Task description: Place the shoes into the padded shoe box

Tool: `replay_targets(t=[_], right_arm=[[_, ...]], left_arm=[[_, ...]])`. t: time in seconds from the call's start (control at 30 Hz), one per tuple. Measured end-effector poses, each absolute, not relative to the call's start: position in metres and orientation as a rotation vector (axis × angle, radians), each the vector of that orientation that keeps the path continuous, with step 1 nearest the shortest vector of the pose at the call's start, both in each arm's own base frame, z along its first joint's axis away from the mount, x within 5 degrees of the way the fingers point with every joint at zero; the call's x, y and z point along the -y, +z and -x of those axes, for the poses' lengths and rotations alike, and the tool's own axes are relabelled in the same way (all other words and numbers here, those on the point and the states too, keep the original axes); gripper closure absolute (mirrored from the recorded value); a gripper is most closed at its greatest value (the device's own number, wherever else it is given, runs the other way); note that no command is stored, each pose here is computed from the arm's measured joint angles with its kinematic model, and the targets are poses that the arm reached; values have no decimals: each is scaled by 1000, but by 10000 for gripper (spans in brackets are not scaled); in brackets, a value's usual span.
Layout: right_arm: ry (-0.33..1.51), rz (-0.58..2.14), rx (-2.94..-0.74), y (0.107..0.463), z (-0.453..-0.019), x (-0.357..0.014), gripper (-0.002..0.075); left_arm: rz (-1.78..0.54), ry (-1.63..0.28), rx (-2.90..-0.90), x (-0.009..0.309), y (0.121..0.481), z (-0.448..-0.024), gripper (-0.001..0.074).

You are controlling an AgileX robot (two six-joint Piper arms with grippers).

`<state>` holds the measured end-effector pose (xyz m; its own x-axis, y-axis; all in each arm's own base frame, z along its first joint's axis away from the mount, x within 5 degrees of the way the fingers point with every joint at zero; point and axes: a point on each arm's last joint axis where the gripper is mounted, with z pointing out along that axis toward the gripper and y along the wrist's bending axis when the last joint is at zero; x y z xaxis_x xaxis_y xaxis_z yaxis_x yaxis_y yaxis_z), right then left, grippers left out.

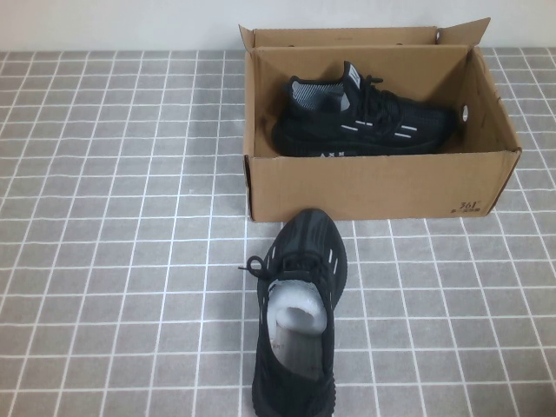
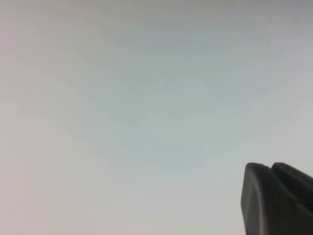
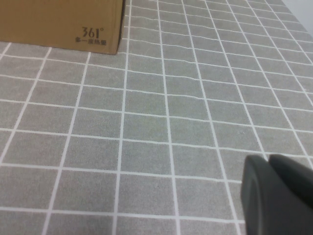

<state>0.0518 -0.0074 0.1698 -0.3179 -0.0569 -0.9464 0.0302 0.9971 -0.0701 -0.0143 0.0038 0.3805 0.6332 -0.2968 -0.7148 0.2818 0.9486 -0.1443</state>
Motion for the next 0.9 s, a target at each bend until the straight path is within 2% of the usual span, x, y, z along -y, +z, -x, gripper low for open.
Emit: replay_targets(t=[0.1, 0.2, 0.3, 0.4, 0.53, 0.73, 0.9], right_arm=[[-87, 19, -1892, 170, -52, 7, 734], [-87, 19, -1892, 170, -52, 7, 734], [-87, 19, -1892, 170, -52, 7, 734], [-87, 19, -1892, 170, -52, 7, 734], [-87, 19, -1892, 170, -52, 7, 734], [-87, 19, -1892, 170, -52, 7, 734], [-87, 19, -1892, 170, -52, 7, 734]], left_arm=[[0, -322, -1001, -1, 408, 7, 738], [-20, -311, -1282, 5, 422, -15, 738], [-40, -289, -1550, 11, 425, -41, 738], [-54, -261, -1716, 15, 422, -67, 738], [-120, -301, -1861, 26, 411, -91, 738], [-523, -361, -1949, 52, 397, -124, 738], [-727, -393, -2068, 64, 389, -154, 738]])
